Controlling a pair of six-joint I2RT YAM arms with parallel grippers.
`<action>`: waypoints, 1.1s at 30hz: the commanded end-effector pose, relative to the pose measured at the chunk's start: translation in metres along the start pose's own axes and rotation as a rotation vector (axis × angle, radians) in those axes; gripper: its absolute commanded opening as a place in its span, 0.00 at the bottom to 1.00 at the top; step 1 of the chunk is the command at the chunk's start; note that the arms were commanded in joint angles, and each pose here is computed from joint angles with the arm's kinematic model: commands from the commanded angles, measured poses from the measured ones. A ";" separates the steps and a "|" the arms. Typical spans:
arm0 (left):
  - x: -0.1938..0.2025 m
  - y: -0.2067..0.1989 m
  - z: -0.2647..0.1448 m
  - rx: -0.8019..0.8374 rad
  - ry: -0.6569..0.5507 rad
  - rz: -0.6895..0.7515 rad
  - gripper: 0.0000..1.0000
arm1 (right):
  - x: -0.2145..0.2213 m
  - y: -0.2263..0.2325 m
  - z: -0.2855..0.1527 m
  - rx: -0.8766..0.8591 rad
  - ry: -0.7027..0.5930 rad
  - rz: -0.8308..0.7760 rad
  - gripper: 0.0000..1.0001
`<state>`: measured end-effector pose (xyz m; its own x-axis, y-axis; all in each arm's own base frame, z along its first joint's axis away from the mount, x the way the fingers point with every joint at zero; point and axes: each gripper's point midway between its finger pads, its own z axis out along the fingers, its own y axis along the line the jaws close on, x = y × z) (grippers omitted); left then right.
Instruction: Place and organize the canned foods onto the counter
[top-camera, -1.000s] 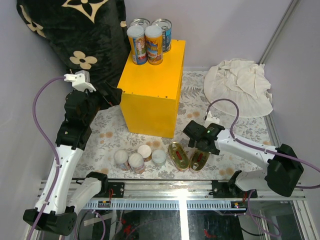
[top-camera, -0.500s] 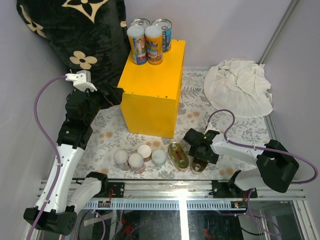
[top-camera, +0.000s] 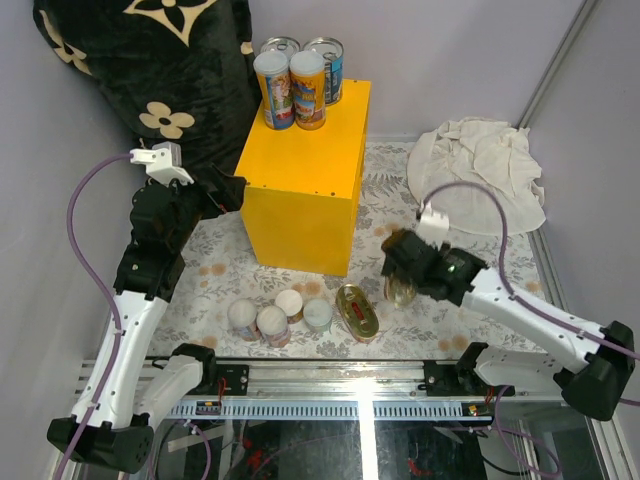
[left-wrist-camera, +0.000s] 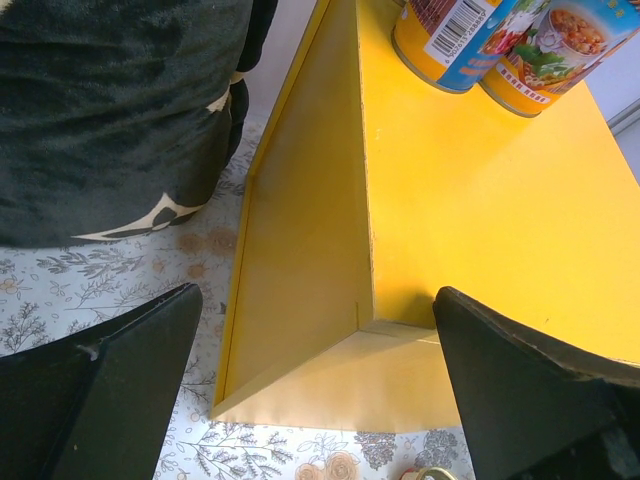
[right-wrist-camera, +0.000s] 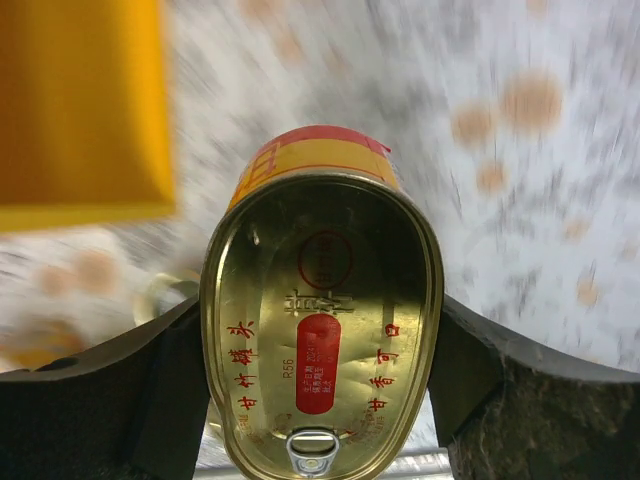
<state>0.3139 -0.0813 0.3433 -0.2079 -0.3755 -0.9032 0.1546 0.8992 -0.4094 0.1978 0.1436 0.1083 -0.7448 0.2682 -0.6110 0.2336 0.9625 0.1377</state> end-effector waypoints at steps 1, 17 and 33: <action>0.028 0.017 -0.001 -0.038 0.091 0.045 1.00 | -0.168 0.034 -0.104 -0.049 -0.473 -0.064 0.00; 0.022 0.026 -0.004 -0.026 0.081 0.025 1.00 | -0.369 0.166 -0.219 -0.443 -0.747 0.063 0.00; 0.022 0.031 -0.005 -0.041 0.074 0.016 1.00 | -0.368 0.223 -0.139 -0.481 -0.626 0.100 0.23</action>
<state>0.3111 -0.0671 0.3427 -0.1996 -0.3854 -0.9009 0.1631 0.8935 -0.4184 0.4341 0.2686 0.4288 -0.3059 0.3049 -0.9019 -0.0771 0.9363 0.3427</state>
